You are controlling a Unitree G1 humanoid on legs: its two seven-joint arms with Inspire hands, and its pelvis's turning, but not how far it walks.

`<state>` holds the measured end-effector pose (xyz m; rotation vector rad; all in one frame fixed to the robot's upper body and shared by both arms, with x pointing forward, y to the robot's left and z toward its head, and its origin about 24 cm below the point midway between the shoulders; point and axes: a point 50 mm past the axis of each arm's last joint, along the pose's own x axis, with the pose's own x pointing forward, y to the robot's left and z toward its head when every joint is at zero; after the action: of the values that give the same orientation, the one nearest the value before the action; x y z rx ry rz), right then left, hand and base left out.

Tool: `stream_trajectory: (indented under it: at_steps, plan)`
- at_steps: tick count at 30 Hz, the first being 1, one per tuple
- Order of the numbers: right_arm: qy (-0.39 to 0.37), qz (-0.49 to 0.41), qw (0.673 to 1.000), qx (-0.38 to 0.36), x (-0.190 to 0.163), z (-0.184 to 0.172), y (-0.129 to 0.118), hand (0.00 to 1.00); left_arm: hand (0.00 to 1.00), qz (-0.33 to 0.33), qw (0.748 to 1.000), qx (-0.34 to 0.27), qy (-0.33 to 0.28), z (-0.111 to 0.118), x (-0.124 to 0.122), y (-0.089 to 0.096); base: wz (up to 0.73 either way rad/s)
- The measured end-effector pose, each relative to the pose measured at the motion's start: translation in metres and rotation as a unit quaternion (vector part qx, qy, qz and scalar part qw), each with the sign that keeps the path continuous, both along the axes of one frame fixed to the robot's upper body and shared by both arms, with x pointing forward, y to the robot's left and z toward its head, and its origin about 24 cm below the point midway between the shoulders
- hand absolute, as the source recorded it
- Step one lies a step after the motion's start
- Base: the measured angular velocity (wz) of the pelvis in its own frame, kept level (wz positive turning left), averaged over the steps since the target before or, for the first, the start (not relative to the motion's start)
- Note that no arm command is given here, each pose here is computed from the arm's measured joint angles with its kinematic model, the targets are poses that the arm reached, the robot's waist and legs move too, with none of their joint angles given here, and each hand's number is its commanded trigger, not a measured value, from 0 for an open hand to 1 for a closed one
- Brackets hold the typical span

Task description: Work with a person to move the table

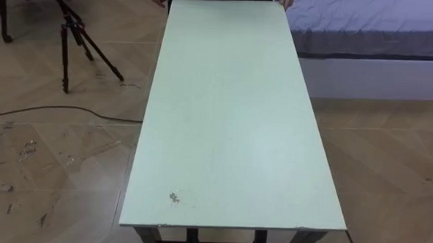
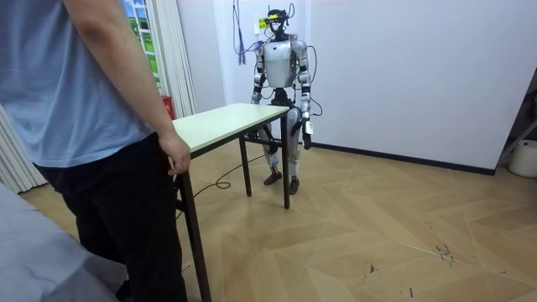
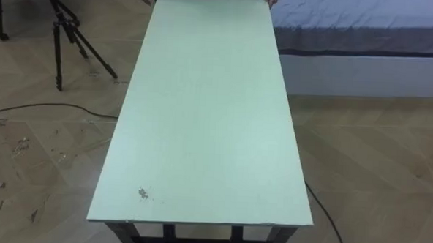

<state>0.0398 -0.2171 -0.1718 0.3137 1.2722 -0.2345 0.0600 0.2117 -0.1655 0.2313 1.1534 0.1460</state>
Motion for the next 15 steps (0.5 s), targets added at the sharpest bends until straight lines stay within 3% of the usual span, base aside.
stream_trajectory:
  at_steps: [10, 15]
  plan:
    - [-0.003, -0.005, 1.0, 0.002, 0.0023, 0.0002, 0.0, 0.0, 0.0, 0.0, 1.0, 0.001, 0.0, -0.0001, -0.0001, -0.0007, 0.0]
    - [0.001, -0.01, 1.0, 0.013, 0.0023, 0.0, 0.0007, 0.0, 0.0, 0.065, 0.997, -0.035, 0.014, -0.003, -0.0084, -0.0001, 0.02]
